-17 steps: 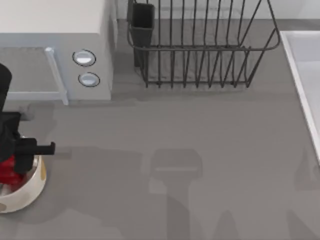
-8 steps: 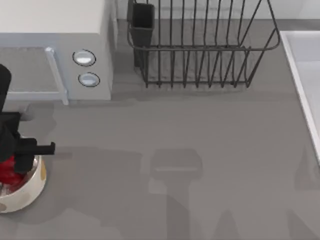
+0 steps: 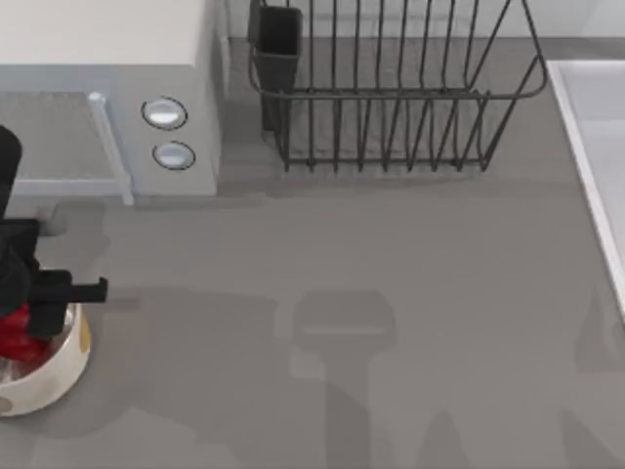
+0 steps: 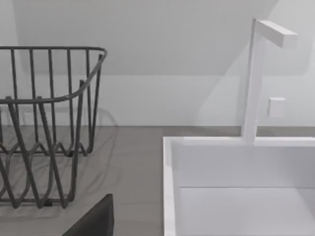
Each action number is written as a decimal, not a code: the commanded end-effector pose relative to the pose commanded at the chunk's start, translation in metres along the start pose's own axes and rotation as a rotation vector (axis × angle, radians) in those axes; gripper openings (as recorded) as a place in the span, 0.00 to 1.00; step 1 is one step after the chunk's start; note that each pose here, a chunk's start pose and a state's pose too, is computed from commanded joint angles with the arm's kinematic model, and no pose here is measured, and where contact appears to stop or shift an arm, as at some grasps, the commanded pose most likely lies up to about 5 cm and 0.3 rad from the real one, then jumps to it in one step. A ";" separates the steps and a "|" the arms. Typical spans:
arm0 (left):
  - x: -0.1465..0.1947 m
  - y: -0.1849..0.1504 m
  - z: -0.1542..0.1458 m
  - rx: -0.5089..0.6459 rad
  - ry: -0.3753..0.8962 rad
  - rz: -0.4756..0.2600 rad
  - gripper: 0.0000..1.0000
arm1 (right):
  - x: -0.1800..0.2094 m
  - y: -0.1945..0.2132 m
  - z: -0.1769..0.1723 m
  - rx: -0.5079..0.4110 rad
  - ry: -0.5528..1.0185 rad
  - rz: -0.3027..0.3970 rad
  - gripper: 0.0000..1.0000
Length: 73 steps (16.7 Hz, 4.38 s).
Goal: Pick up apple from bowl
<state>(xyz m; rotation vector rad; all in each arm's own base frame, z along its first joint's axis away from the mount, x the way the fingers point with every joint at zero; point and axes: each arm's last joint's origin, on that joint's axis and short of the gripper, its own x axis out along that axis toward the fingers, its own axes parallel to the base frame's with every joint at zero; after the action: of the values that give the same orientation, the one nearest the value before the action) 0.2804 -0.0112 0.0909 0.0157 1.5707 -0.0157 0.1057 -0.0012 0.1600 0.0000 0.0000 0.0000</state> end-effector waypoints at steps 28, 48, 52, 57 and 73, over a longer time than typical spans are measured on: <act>-0.289 0.003 -0.002 -0.015 -0.086 -0.008 0.00 | 0.000 0.000 0.000 0.000 0.000 0.000 1.00; -0.178 -0.169 0.045 0.000 0.000 0.000 0.00 | 0.000 0.000 0.000 0.000 0.000 0.000 1.00; -0.168 -0.168 0.047 -0.001 0.001 0.000 0.00 | 0.000 0.000 0.000 0.000 0.000 0.000 1.00; -0.107 -0.171 0.051 -0.001 -0.014 -0.008 0.00 | 0.000 0.000 0.000 0.000 0.000 0.000 1.00; -0.068 -0.169 0.045 0.000 0.000 0.000 0.60 | 0.000 0.000 0.000 0.000 0.000 0.000 1.00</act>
<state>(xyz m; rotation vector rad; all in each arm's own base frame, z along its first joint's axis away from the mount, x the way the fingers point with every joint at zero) 0.3224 -0.1813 0.1590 0.0157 1.5707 -0.0157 0.1057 -0.0012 0.1600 0.0000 0.0000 0.0000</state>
